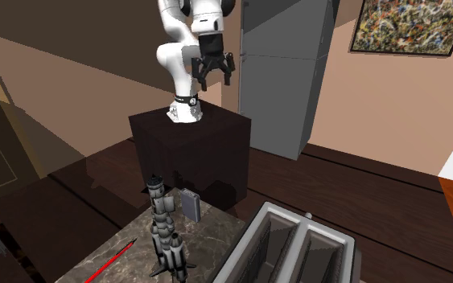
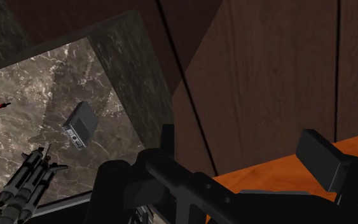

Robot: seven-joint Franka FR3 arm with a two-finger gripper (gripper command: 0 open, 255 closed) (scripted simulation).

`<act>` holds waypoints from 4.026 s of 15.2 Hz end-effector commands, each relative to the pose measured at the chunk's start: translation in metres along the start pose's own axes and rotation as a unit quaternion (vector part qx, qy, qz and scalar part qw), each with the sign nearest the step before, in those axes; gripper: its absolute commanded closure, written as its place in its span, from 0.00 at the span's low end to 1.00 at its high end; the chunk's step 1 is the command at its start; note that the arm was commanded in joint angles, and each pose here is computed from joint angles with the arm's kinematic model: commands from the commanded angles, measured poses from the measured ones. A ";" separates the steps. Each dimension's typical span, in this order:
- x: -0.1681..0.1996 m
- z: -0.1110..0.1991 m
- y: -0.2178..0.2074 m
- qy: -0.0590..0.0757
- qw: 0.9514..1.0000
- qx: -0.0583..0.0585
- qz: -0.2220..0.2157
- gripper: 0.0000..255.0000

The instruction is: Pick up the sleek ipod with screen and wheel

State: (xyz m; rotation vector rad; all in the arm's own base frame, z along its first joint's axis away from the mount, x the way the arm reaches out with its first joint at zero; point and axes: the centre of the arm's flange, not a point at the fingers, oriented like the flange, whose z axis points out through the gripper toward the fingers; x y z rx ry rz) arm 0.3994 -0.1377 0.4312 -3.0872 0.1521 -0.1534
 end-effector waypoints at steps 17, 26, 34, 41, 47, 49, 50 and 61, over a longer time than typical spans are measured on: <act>0.078 0.161 0.156 0.000 1.000 -0.013 -0.002 0.00; 0.111 0.234 0.225 -0.001 1.000 -0.018 -0.002 0.00; 0.107 0.268 0.227 -0.001 1.000 -0.018 -0.002 0.00; 0.106 0.268 0.226 0.000 1.000 -0.018 -0.002 1.00; 0.109 0.252 0.226 -0.001 1.000 -0.018 -0.002 1.00; 0.110 0.242 0.226 -0.001 1.000 -0.018 -0.002 1.00; 0.110 0.237 0.225 -0.001 1.000 -0.018 -0.002 1.00; 0.115 0.189 0.223 -0.001 1.000 -0.018 -0.002 1.00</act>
